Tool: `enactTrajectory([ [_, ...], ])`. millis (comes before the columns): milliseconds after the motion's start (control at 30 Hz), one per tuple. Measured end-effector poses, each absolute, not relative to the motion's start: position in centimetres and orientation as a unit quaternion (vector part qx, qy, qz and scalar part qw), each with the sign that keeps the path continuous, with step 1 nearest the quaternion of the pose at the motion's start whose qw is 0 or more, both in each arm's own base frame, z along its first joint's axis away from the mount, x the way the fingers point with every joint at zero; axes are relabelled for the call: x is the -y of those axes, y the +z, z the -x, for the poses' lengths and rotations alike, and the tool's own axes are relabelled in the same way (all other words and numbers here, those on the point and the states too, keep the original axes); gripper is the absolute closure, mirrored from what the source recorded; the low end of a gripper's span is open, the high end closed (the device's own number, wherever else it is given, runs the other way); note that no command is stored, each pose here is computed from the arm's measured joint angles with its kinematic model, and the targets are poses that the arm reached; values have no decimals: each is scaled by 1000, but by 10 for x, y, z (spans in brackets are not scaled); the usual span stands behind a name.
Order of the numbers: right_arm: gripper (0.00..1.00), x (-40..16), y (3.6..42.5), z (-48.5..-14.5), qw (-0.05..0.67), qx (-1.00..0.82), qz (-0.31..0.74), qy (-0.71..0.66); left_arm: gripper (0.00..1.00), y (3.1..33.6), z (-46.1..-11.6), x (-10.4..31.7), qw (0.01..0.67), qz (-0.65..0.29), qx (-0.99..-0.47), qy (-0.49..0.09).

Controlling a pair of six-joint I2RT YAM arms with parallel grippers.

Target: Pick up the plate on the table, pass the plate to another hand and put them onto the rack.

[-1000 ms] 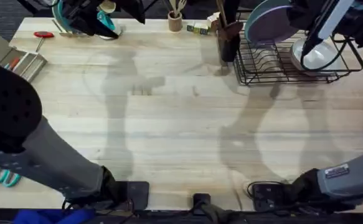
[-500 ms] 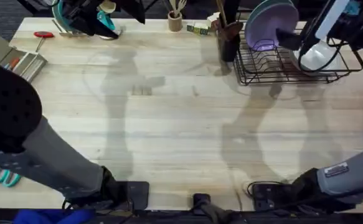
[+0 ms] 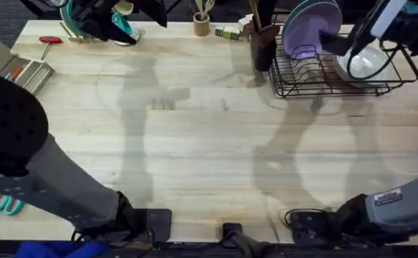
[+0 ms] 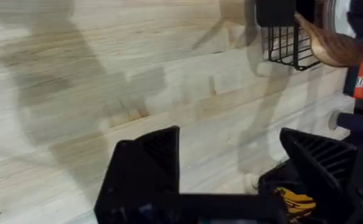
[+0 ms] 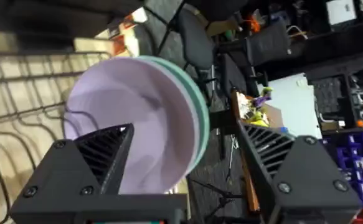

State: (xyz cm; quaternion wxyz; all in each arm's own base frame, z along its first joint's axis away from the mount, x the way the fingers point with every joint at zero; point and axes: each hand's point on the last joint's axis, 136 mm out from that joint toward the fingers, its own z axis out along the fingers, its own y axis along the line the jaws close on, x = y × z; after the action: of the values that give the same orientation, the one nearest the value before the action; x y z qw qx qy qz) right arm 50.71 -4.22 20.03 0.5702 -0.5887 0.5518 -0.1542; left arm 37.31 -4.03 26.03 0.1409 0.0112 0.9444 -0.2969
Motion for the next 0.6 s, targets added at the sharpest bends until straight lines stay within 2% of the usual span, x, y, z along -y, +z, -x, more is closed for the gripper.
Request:
enactTrajectory([
  [233,6,37,249,-492,597,-577,541,-132,7,260,-373,40,141,-11,-945,-296],
  [600,6,17,288,-436,586,-709,391,32,7,257,-373,36,140,-10,-949,-281],
])
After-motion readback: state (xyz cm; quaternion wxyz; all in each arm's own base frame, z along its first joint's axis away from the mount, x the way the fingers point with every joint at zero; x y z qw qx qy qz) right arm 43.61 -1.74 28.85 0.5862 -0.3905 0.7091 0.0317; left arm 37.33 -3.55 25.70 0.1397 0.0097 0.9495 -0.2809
